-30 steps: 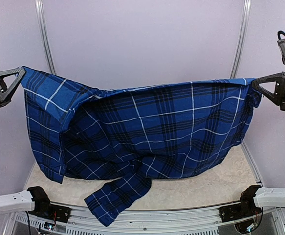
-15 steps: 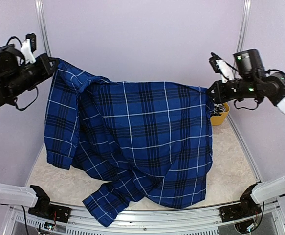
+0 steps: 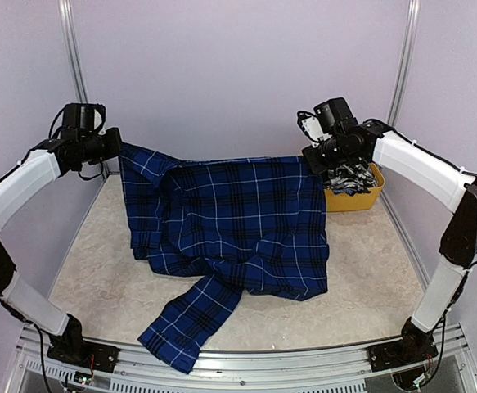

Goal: Fold and stack the long sleeve shirts
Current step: Flatten out the crumpled shirt at the center of the board.

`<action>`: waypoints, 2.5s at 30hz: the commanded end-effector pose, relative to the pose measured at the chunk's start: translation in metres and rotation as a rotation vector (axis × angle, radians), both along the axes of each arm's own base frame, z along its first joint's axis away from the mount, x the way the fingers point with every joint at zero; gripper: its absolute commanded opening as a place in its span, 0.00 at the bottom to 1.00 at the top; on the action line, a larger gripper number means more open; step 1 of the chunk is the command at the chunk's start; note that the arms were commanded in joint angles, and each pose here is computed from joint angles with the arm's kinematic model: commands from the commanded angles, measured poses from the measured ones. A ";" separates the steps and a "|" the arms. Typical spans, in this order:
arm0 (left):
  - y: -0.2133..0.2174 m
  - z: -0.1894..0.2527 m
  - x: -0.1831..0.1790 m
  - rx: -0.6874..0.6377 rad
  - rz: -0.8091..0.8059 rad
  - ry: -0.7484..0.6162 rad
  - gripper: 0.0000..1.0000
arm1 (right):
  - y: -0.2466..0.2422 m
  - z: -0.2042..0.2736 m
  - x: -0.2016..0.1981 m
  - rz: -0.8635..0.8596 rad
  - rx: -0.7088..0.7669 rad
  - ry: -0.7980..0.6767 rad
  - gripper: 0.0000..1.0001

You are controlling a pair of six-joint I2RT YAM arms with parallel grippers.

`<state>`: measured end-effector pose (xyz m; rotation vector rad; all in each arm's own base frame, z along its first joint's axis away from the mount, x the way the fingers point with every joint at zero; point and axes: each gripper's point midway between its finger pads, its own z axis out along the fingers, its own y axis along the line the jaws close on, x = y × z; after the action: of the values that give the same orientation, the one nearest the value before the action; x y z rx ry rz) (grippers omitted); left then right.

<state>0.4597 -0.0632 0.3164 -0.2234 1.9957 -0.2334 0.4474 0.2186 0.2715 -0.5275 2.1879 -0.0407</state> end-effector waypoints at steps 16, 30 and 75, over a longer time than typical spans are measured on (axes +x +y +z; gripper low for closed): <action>-0.033 0.284 -0.301 -0.193 -0.508 -0.719 0.00 | -0.027 0.223 -0.242 0.510 0.543 -0.240 0.00; -0.038 0.348 -0.431 -0.278 -0.707 -0.954 0.00 | -0.045 0.269 -0.329 0.666 0.762 -0.260 0.00; 0.000 -0.158 0.111 -0.046 0.023 0.157 0.00 | 0.013 -0.136 0.090 -0.092 -0.164 0.023 0.00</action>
<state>0.5435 -0.0685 0.1479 -0.2902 2.1960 -0.2271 0.5163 0.2380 0.1329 -0.5650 2.2694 -0.1594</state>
